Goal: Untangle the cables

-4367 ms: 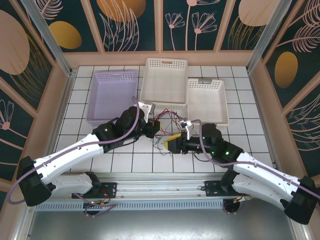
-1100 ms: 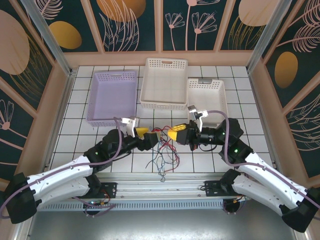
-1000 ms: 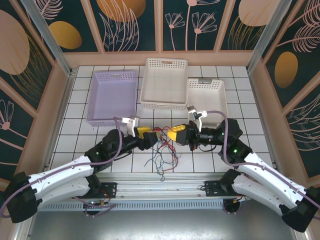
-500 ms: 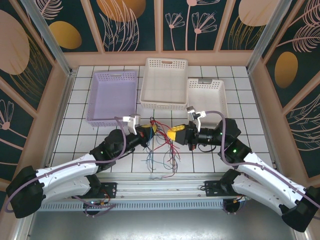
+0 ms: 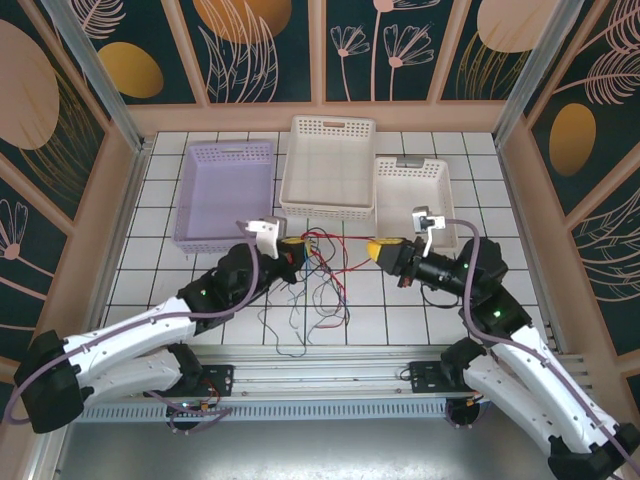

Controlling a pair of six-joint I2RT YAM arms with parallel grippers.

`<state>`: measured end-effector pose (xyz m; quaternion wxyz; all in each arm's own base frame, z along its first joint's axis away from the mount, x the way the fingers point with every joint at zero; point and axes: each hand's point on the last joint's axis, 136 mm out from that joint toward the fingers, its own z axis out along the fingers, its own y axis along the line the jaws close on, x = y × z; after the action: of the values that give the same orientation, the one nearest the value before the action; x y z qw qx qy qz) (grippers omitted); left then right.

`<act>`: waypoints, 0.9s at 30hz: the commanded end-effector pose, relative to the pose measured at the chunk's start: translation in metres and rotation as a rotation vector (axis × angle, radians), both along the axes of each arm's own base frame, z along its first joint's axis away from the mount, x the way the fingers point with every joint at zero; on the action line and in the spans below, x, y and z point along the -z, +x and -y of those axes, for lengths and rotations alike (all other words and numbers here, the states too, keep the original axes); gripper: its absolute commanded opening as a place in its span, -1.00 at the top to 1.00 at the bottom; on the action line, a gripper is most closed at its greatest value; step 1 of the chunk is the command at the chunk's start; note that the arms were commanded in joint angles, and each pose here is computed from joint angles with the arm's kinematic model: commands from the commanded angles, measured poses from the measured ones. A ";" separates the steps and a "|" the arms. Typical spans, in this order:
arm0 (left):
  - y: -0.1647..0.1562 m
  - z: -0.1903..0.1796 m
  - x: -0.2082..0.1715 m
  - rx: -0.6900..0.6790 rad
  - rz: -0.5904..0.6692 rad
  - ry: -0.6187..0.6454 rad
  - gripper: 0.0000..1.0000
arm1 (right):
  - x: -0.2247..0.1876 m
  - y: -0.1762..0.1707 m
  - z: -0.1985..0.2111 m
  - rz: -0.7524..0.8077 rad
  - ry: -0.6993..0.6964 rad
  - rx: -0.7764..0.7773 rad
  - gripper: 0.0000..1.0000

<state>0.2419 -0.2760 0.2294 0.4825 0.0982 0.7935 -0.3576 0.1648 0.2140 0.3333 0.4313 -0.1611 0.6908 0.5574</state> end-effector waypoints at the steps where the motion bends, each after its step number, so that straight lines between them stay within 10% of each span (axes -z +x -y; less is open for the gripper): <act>1: 0.007 -0.031 0.061 -0.091 -0.114 0.317 1.00 | -0.053 0.003 0.025 0.141 0.045 0.133 1.00; 11: 0.008 -0.026 0.084 -0.071 -0.184 0.406 1.00 | -0.029 0.028 0.024 0.056 -0.060 0.206 1.00; 18: 0.023 -0.005 0.062 -0.056 -0.154 0.399 1.00 | -0.008 0.020 0.006 0.016 -0.007 0.074 -0.06; 27: 0.024 0.003 0.048 -0.036 -0.152 0.376 1.00 | 0.025 0.010 -0.022 -0.058 0.033 -0.047 -0.19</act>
<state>0.2640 -0.2778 0.1672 0.3933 0.1453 0.8861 -0.1973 0.1803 0.2223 0.3114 0.4170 -0.1431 0.7033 0.5577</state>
